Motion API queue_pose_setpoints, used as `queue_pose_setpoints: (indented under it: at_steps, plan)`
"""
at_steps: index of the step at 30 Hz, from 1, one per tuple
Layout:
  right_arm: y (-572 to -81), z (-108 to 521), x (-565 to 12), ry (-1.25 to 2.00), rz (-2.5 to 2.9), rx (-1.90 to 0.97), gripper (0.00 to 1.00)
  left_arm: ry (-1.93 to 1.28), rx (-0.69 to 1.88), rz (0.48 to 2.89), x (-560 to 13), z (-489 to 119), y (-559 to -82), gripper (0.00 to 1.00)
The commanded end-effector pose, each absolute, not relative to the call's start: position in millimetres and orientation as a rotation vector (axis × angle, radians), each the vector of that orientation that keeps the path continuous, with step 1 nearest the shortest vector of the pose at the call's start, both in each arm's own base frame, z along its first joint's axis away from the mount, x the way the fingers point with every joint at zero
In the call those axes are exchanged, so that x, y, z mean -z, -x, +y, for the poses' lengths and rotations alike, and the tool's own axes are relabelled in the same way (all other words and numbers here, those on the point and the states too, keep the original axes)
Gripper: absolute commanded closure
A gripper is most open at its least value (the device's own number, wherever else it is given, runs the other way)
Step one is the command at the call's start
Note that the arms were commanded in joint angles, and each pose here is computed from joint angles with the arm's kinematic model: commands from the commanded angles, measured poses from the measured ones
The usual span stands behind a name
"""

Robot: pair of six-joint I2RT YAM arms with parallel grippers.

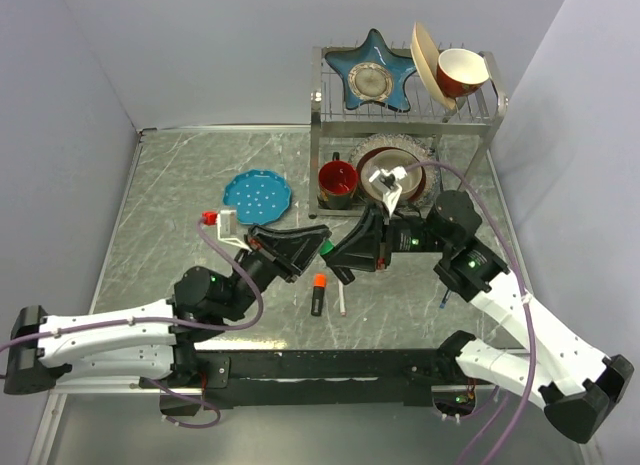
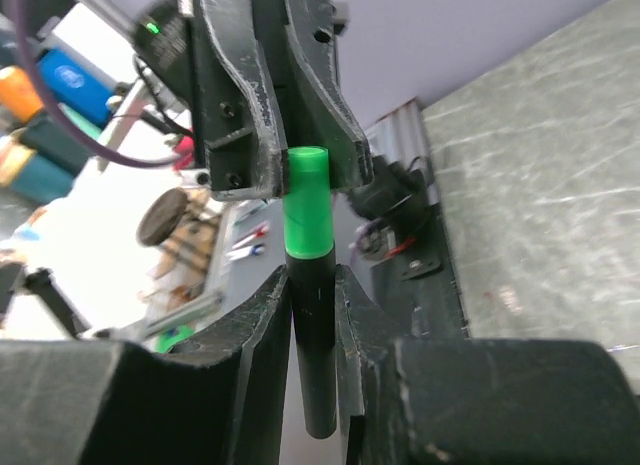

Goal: Insert the pens into the pen caps

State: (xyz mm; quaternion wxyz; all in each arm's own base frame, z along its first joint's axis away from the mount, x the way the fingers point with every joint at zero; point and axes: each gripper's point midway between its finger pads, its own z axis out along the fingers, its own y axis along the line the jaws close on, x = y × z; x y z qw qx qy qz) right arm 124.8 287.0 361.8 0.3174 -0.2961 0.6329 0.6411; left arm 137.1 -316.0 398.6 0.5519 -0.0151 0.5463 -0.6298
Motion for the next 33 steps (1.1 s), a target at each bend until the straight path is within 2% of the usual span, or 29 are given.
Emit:
queue_pose_setpoints:
  at_steps: [1,4,5,7,9,13,24,28,30,33]
  plan:
    - [-205.1,263.7,-371.7,0.443,1.518,-1.285,0.70,-0.487,1.370,1.778,-274.9,-336.9,-88.8,0.99]
    - [-194.8,246.3,-342.0,0.432,1.586,-1.208,0.52,-0.440,1.289,1.761,-290.5,-312.6,-114.2,0.99]
    - [-194.5,240.9,-335.2,0.414,1.607,-1.181,0.48,-0.438,1.255,1.782,-287.9,-306.7,-119.5,0.99]
    - [-185.3,230.1,-316.6,0.394,1.651,-1.158,0.32,-0.416,1.155,1.822,-282.0,-290.6,-136.8,0.99]
    - [-176.4,222.7,-313.9,0.379,1.634,-1.162,0.23,-0.417,1.096,1.865,-269.0,-282.5,-145.5,0.99]
    - [-174.4,213.9,-292.4,0.328,1.690,-1.132,0.21,-0.347,0.962,1.997,-227.2,-266.8,-177.9,0.99]
    - [-170.6,196.7,-276.9,0.292,1.716,-1.053,0.20,-0.237,0.928,2.210,-137.8,-260.3,-227.5,0.99]
    - [-169.9,197.0,-274.9,0.285,1.716,-1.062,0.19,-0.248,0.937,2.241,-123.9,-268.0,-236.5,0.99]
    - [-168.7,197.7,-275.7,0.292,1.715,-1.068,0.20,-0.236,0.940,2.257,-114.6,-269.5,-238.8,0.97]
    - [-170.5,195.1,-275.9,0.278,1.719,-1.052,0.19,-0.216,0.948,2.290,-98.9,-270.1,-239.3,0.89]
